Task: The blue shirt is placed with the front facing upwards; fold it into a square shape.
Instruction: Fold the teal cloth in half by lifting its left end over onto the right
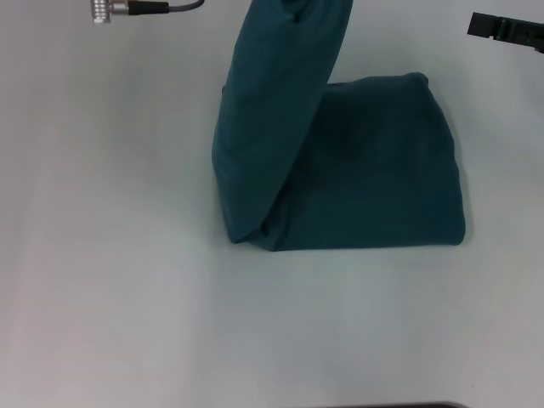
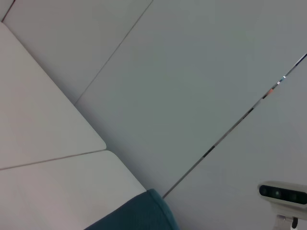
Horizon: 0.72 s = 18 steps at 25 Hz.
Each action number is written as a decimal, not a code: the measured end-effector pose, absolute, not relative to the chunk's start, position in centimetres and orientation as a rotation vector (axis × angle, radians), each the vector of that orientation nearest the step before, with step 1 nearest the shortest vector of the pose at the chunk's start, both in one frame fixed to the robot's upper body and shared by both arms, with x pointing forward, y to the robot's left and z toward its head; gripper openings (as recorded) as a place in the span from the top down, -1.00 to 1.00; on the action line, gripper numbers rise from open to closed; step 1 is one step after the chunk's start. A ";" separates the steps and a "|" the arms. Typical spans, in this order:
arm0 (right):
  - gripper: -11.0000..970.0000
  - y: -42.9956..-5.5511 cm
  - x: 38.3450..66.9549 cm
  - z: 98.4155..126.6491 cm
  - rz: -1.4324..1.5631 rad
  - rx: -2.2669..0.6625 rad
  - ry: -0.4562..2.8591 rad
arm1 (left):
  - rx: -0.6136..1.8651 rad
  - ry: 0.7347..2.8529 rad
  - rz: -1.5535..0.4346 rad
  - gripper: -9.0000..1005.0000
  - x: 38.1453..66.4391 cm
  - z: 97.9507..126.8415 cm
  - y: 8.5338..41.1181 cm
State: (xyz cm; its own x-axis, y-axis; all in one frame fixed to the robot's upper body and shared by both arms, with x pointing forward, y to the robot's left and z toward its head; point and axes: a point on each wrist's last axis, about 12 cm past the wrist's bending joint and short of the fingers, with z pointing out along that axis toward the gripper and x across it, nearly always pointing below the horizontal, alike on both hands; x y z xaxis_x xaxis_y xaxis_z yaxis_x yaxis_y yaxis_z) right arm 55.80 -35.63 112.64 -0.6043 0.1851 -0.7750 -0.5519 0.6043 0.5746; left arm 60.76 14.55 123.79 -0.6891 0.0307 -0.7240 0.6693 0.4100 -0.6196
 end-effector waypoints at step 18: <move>-0.95 -35.6 55.8 112.7 1.071 -0.291 1.958 | 0.622 1.922 -1.422 0.84 60.6 121.8 14.1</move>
